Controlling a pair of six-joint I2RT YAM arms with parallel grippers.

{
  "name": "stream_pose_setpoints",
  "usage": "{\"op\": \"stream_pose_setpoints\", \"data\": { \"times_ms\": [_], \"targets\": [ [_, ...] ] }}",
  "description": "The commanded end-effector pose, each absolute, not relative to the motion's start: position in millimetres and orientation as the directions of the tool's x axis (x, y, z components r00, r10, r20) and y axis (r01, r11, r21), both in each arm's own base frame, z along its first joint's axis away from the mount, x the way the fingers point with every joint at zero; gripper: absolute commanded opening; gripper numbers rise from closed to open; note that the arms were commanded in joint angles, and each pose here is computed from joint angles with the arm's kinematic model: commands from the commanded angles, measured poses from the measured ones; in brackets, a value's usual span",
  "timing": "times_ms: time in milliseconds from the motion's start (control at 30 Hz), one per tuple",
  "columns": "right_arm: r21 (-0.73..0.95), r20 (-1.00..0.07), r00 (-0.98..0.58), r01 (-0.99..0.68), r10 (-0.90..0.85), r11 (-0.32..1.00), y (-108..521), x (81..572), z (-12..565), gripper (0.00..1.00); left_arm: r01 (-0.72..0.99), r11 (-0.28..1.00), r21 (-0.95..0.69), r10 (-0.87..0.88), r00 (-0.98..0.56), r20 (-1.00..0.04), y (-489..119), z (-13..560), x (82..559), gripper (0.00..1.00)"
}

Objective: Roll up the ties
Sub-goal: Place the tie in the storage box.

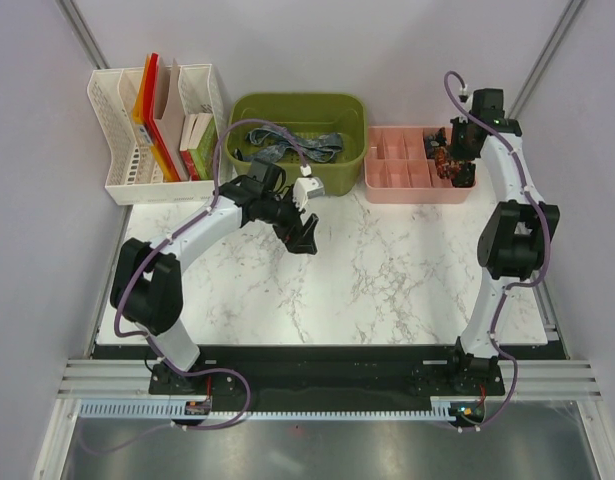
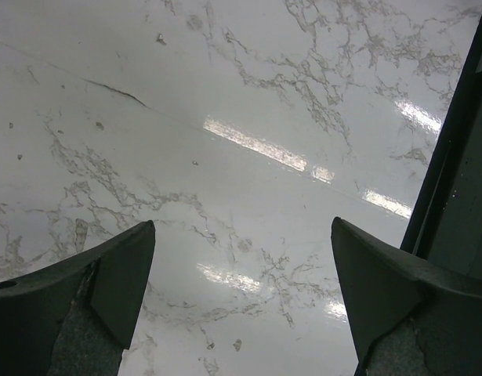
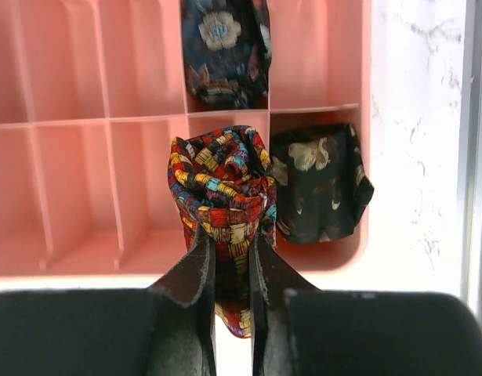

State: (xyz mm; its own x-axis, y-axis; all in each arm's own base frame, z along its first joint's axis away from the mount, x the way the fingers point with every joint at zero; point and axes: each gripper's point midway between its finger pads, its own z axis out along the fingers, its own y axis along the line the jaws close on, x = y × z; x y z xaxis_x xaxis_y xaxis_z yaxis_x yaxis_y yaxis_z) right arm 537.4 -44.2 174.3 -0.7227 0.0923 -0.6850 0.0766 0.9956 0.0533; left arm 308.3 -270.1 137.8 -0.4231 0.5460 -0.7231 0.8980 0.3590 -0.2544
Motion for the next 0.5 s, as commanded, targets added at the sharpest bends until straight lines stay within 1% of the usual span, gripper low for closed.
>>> {"op": "stream_pose_setpoints", "data": {
  "times_ms": [0,467],
  "targets": [
    [-0.067,-0.694,-0.720,0.066,0.001,0.996,-47.6,542.1,188.0,0.00,0.891,0.370,-0.264,0.509,-0.432,-0.745,-270.5,149.4,308.4,1.00],
    [-0.109,-0.666,-0.746,0.083,-0.011,0.991,-41.8,559.6,157.8,0.00,0.876,0.383,-0.292,0.504,-0.463,-0.729,-265.0,140.6,303.2,1.00]
  ]
}}
